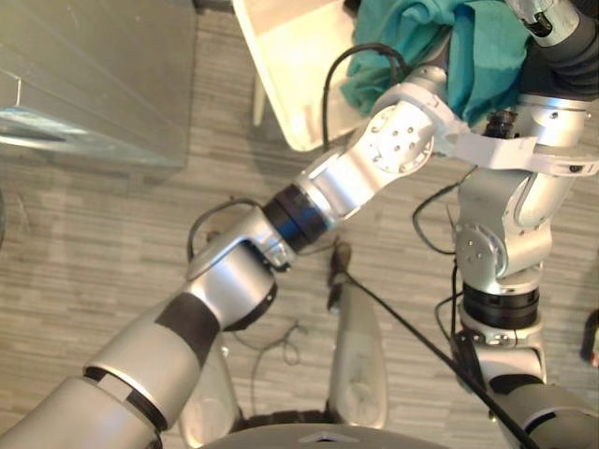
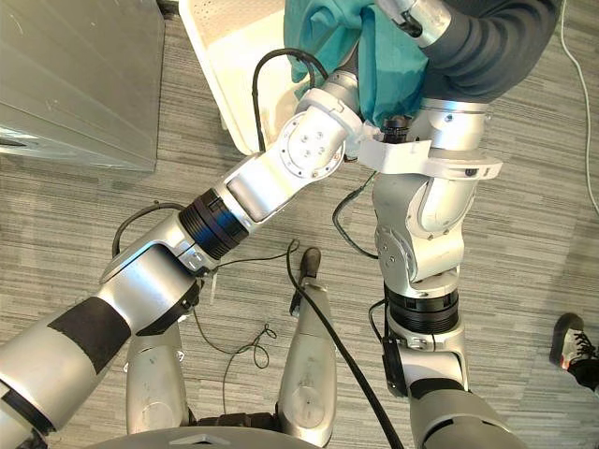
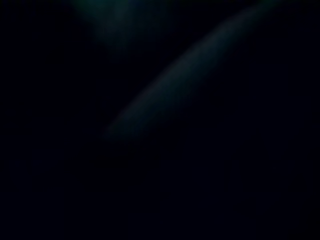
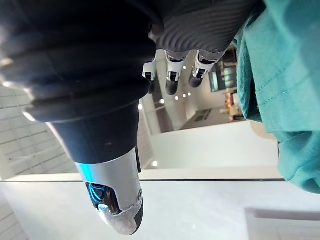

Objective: Pick up the laundry basket with both hands and put the clothes into the washing machine.

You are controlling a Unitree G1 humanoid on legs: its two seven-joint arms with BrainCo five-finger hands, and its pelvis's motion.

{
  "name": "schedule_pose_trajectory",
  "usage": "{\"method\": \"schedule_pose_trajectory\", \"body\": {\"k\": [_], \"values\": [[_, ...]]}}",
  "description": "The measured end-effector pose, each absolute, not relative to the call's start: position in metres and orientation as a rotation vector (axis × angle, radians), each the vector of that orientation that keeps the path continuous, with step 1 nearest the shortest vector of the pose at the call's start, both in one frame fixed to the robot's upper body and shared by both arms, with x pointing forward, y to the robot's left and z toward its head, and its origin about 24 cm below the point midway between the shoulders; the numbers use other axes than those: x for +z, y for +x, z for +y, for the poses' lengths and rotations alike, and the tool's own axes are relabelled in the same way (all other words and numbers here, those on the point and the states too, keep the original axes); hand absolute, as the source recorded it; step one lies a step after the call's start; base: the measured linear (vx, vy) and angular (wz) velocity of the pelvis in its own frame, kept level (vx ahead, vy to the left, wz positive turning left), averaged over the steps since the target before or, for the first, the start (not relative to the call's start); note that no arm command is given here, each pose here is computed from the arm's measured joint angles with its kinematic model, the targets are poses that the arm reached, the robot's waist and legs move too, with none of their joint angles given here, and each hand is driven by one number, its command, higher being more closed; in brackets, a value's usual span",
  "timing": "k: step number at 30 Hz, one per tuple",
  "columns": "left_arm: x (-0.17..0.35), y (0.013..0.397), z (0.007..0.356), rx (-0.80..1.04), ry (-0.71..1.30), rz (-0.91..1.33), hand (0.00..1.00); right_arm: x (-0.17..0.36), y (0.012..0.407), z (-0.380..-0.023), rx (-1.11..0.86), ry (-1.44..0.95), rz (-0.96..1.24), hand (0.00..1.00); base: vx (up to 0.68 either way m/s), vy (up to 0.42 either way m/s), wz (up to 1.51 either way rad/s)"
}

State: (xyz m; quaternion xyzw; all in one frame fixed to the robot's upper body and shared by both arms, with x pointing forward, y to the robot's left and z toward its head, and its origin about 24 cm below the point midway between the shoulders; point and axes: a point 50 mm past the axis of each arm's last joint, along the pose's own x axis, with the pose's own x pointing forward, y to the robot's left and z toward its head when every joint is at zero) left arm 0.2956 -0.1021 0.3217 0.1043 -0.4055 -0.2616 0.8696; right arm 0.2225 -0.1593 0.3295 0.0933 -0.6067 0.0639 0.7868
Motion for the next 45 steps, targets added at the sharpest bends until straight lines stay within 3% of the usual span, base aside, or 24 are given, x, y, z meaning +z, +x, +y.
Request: {"method": "schedule_pose_trajectory", "body": {"k": [9, 11, 16, 21, 26, 37, 45], "values": [[0.321, 0.296, -0.102, -0.553, 0.241, -0.85, 0.0, 0.328, 0.223, -0.155, 0.16, 0.2, -1.297, 0.0, 0.01, -0.056, -0.01], [0.323, 0.295, -0.102, -0.522, 0.364, -0.918, 0.0, 0.325, 0.225, -0.149, 0.187, 0.204, -1.28, 0.0, 0.0, -0.011, -0.06], [0.315, 0.301, -0.092, -0.355, 1.035, -1.256, 0.0, 0.303, 0.22, -0.14, 0.286, 0.24, -1.23, 0.0, 0.01, -0.022, -0.09], [0.304, 0.301, -0.091, -0.328, 1.334, -1.406, 0.0, 0.289, 0.218, -0.136, 0.354, 0.282, -1.181, 0.0, 0.03, -0.039, 0.0], [0.306, 0.3, -0.093, -0.296, 1.367, -1.421, 0.0, 0.288, 0.218, -0.137, 0.357, 0.284, -1.177, 0.0, 0.01, -0.05, 0.02], [0.319, 0.298, -0.095, -0.297, 1.195, -1.348, 0.0, 0.299, 0.216, -0.137, 0.348, 0.269, -1.234, 0.0, 0.0, -0.072, 0.01], [0.321, 0.299, -0.09, -0.26, 1.274, -1.4, 0.0, 0.298, 0.217, -0.133, 0.369, 0.271, -1.225, 0.0, 0.05, -0.072, -0.02]]}}
